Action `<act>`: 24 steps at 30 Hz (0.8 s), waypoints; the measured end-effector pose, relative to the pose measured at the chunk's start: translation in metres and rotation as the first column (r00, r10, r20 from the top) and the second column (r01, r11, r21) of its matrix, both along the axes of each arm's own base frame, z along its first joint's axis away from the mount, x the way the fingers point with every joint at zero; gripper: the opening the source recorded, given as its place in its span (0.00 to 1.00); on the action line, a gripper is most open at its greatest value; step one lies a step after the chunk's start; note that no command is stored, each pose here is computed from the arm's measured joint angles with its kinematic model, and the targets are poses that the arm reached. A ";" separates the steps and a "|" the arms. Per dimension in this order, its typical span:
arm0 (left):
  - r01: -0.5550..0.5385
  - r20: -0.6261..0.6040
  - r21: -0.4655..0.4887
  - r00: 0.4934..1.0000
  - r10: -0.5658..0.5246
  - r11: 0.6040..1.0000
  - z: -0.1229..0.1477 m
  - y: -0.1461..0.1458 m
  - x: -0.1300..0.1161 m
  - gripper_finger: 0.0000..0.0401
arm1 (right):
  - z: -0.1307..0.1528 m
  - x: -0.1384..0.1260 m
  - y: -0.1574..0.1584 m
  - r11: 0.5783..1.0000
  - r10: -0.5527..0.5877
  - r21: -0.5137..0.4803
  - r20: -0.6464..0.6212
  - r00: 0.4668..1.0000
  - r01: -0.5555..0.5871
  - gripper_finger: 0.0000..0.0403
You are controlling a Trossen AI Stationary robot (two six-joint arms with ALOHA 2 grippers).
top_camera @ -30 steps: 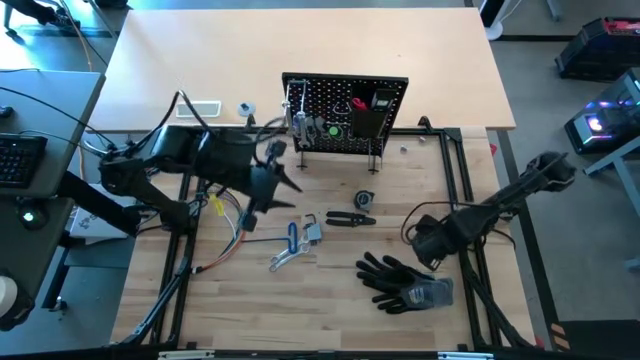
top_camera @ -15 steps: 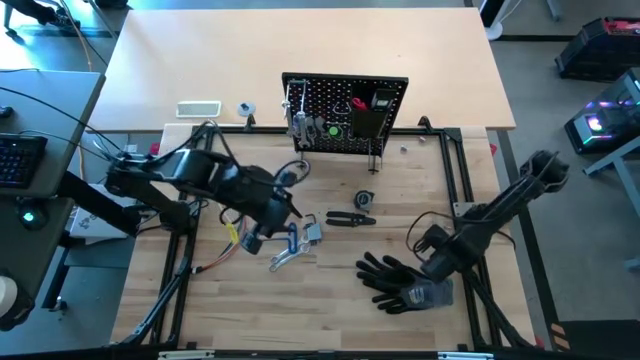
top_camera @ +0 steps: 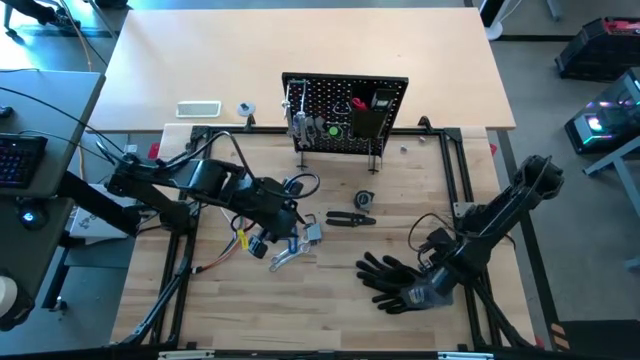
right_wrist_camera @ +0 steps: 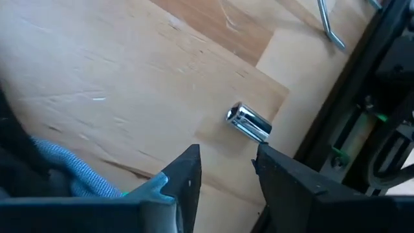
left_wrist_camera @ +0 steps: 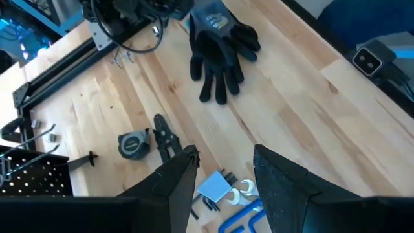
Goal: Hang tools onto peg board
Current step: Put the socket into the black bin on the peg board
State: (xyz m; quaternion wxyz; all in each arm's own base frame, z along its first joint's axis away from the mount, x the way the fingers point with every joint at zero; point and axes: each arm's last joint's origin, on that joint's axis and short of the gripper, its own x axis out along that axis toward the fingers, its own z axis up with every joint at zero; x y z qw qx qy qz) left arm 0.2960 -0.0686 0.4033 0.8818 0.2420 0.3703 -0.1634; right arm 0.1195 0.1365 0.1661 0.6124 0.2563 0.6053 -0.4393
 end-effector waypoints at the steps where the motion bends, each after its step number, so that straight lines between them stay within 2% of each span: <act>1: 0.000 -0.001 0.000 1.000 0.000 1.000 0.000 0.000 0.000 0.37 | -0.002 -0.001 0.002 1.000 -0.004 -0.011 -0.002 1.000 0.004 0.38; 9: 0.009 0.002 0.010 1.000 -0.009 1.000 0.000 0.001 0.000 0.37 | -0.017 -0.007 0.014 0.993 -0.081 -0.083 -0.003 0.997 0.080 0.53; 18: 0.010 0.024 0.005 1.000 -0.010 1.000 0.001 0.001 0.002 0.37 | -0.036 0.000 0.018 0.979 -0.102 -0.177 0.010 0.995 0.102 0.54; 24: 0.000 0.033 0.002 0.999 0.000 1.000 0.002 0.003 0.003 0.37 | -0.041 0.000 0.021 0.974 -0.119 -0.193 0.032 0.992 0.123 0.54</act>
